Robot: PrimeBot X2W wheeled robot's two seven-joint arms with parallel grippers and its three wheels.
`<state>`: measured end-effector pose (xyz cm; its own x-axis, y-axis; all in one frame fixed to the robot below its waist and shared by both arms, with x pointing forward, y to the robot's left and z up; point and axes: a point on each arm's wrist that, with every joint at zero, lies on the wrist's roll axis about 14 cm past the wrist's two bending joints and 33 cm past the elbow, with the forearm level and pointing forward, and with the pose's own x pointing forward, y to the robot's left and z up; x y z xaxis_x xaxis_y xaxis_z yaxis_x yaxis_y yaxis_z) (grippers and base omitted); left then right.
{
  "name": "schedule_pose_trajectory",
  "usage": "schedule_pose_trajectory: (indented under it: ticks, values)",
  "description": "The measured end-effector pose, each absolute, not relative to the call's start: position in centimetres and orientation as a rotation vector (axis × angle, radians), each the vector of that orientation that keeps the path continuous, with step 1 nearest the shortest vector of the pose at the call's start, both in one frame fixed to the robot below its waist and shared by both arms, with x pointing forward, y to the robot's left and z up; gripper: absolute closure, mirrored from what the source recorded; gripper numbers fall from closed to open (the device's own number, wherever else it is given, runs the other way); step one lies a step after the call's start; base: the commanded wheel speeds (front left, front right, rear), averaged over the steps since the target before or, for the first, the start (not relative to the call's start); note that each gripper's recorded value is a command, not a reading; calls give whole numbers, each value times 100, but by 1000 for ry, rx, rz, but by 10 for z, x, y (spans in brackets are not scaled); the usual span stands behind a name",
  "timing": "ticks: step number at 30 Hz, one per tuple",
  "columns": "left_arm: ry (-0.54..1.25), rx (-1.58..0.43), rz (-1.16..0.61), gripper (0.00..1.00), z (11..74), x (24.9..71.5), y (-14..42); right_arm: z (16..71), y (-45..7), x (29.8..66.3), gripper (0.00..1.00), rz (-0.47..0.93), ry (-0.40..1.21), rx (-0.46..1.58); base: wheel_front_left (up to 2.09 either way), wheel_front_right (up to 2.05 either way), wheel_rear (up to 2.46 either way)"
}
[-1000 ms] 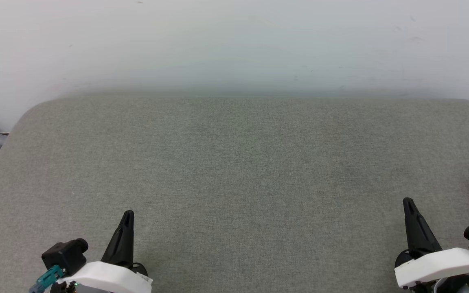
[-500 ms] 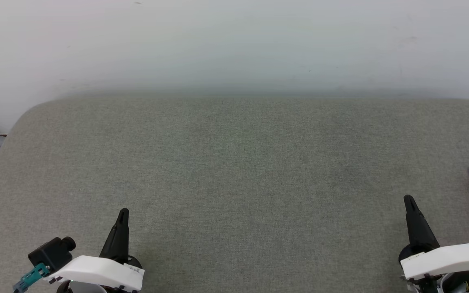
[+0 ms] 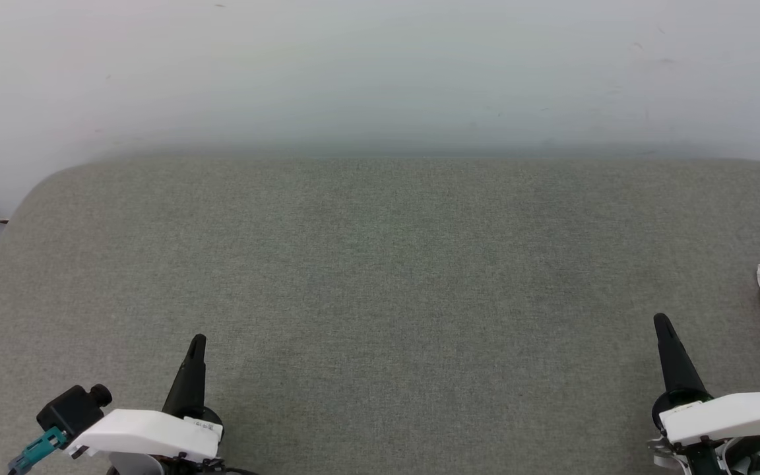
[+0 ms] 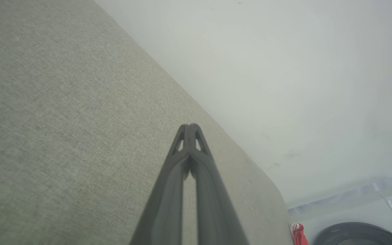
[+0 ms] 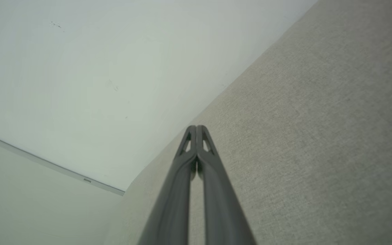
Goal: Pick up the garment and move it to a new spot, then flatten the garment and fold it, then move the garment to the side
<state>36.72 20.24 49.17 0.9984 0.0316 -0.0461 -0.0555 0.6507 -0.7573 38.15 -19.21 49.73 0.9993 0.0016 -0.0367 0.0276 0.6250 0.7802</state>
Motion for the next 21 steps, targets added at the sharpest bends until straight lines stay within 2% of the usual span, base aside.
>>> schedule_pose_trajectory:
  ticks: [21]
  values:
    - [34, -1097, 57, 100, 493, 374, 204, 498, -195, 384, 100, -23, 33, 1123, 0, 0, 0]
